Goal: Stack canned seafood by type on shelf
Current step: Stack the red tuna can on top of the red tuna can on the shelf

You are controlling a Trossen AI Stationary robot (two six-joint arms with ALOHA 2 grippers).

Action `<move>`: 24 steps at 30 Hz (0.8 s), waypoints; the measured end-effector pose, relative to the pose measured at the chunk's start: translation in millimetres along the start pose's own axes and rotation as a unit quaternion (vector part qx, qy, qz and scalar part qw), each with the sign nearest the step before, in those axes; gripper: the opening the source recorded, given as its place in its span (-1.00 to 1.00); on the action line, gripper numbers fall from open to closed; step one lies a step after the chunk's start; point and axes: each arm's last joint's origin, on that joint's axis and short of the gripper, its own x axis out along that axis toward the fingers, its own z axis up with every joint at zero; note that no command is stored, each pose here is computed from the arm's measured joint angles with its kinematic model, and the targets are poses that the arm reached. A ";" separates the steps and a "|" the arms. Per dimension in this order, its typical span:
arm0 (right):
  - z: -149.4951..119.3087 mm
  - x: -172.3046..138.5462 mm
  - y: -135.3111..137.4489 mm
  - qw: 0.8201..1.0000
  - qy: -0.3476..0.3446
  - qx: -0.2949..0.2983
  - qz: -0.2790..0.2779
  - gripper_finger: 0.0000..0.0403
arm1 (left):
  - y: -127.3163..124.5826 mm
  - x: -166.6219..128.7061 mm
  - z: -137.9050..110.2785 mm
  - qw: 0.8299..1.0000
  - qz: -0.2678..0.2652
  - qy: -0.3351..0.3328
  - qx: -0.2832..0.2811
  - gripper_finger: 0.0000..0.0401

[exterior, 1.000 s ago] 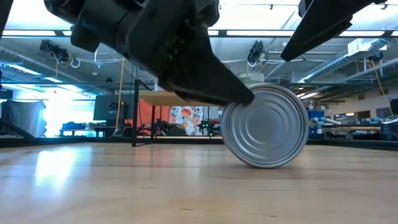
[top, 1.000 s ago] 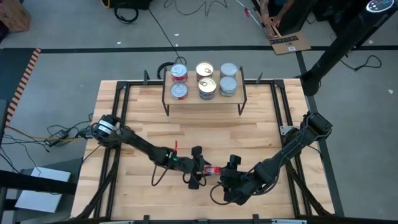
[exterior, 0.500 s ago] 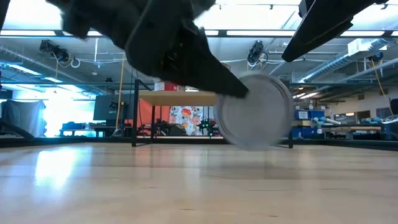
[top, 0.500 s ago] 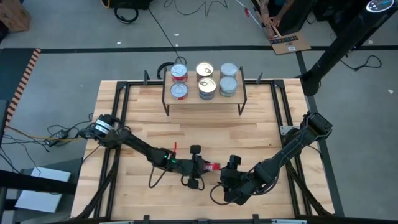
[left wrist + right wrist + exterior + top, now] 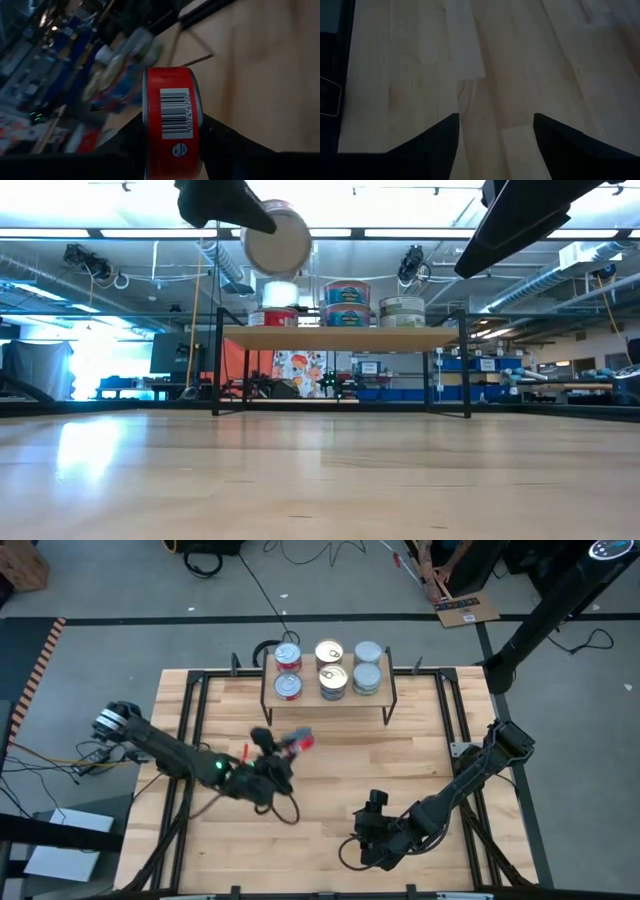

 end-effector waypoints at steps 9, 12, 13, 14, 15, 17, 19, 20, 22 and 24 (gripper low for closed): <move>3.9 2.9 -3.5 1.000 -0.005 -0.004 -0.005 0.22 | 47.9 41.9 -13.3 0.991 0.067 0.076 0.089 -0.27; 4.1 2.9 -3.4 1.000 -0.007 -0.009 -0.006 0.21 | 61.2 56.9 -19.9 0.986 0.087 0.105 0.094 -0.27; 4.2 2.9 -3.2 1.000 -0.007 -0.011 -0.005 0.22 | 64.6 60.6 -21.8 0.984 0.091 0.113 0.099 -0.27; 4.4 2.9 -3.1 1.000 -0.008 -0.012 -0.005 0.22 | 68.1 64.5 -23.8 0.983 0.091 0.119 0.104 -0.27; 4.6 2.9 -3.0 1.000 -0.009 -0.012 -0.004 0.22 | 71.1 68.2 -25.8 0.983 0.087 0.123 0.106 -0.27; 4.9 3.0 -3.0 1.000 -0.010 -0.015 -0.004 0.22 | 76.1 77.1 -30.1 0.983 0.074 0.131 0.110 -0.27; 5.3 3.0 -2.8 1.000 -0.012 -0.017 -0.003 0.21 | 83.4 85.6 -35.6 0.981 0.076 0.144 0.106 -0.27; 5.6 3.0 -2.6 1.000 -0.013 -0.017 -0.002 0.21 | 87.2 89.3 -38.0 0.981 0.075 0.148 0.102 -0.27; 5.8 3.0 -2.4 1.000 -0.015 -0.017 -0.002 0.20 | 94.6 95.7 -42.3 0.981 0.076 0.155 0.091 -0.27; 6.0 3.0 -2.2 1.000 -0.016 -0.018 -0.001 0.20 | 99.7 99.7 -45.6 0.979 0.080 0.163 0.094 -0.27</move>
